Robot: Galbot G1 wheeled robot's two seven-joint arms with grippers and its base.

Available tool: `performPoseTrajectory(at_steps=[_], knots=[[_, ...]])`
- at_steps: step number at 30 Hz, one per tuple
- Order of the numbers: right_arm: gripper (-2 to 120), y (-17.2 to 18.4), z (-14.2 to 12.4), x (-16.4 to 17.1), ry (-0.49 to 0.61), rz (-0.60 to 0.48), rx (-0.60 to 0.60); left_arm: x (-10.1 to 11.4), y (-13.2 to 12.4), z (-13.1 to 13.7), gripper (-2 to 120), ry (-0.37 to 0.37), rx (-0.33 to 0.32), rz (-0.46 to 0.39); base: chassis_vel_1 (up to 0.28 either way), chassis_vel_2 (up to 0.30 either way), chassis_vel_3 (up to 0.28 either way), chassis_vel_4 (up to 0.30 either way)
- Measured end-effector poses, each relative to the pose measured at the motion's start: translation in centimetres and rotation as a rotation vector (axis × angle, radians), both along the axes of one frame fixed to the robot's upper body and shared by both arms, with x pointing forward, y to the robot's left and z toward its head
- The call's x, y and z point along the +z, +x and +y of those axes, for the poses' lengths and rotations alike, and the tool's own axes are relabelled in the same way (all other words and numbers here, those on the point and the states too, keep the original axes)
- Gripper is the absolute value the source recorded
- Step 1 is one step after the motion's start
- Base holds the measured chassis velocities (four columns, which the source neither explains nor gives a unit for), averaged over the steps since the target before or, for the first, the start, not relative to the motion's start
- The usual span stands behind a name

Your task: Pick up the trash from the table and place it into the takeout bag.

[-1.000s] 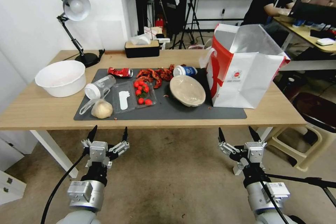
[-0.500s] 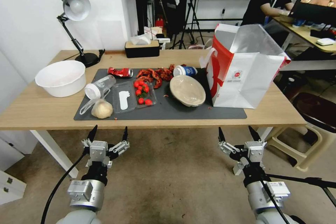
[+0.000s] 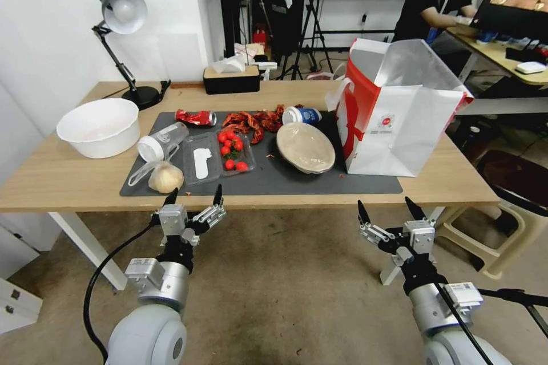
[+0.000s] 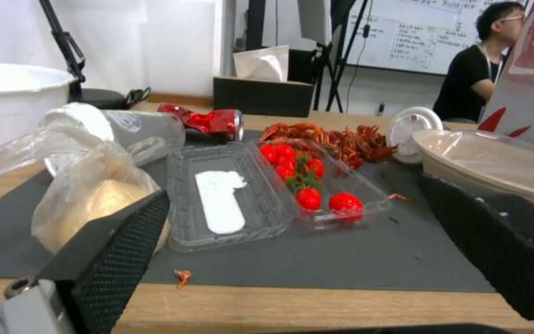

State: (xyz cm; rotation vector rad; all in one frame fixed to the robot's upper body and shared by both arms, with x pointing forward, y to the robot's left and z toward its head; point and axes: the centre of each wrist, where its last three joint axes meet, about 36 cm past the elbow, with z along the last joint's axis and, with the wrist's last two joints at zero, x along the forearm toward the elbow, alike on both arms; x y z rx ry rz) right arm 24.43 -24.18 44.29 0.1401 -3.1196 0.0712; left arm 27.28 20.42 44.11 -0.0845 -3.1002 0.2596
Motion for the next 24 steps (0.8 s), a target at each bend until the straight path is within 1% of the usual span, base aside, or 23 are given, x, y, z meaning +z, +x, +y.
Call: performPoseTrajectory(at_steps=[17, 23, 24], knots=[[100, 0.23, -0.03, -0.12, -0.006, -0.002, 0.014, -0.23, -0.33, 0.08, 100, 0.013, -0.001, 0.003, 0.0, 0.0, 0.0, 0.0], [100, 0.47, 0.15, -0.01, 0.02, -0.003, 0.029, -0.43, -0.37, 0.25, 100, 0.021, -0.004, 0.004, 0.0, 0.0, 0.0, 0.0], [100, 0.71, 0.19, 0.12, 0.04, -0.001, 0.037, -0.56, -0.41, 0.26, 100, 0.025, -0.005, 0.008, 0.0, 0.0, 0.0, 0.0]])
